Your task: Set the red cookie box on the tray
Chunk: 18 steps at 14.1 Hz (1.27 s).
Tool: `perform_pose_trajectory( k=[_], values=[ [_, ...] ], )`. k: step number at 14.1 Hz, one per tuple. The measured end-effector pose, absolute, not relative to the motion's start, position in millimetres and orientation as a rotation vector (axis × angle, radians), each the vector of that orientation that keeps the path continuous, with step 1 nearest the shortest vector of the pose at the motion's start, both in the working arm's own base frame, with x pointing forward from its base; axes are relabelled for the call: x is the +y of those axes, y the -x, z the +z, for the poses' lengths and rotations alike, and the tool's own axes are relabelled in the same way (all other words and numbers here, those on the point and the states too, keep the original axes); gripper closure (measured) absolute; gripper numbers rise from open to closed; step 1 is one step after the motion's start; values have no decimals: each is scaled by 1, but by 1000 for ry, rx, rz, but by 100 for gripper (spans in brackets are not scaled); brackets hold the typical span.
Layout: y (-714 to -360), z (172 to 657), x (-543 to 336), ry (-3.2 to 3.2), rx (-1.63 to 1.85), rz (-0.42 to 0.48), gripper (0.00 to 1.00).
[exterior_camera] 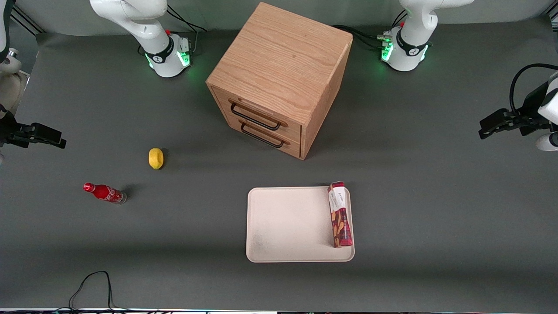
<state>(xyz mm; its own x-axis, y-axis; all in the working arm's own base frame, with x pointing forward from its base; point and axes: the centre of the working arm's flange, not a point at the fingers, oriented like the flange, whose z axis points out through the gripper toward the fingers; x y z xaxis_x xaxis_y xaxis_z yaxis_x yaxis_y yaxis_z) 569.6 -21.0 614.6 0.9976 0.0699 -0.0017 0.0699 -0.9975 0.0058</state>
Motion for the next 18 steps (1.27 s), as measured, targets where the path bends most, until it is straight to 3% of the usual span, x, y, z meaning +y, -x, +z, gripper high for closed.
perform_pose_trajectory(
  k=[18],
  values=[
    [-566, 602, -23, -3130, 86, -76, 0]
  ],
)
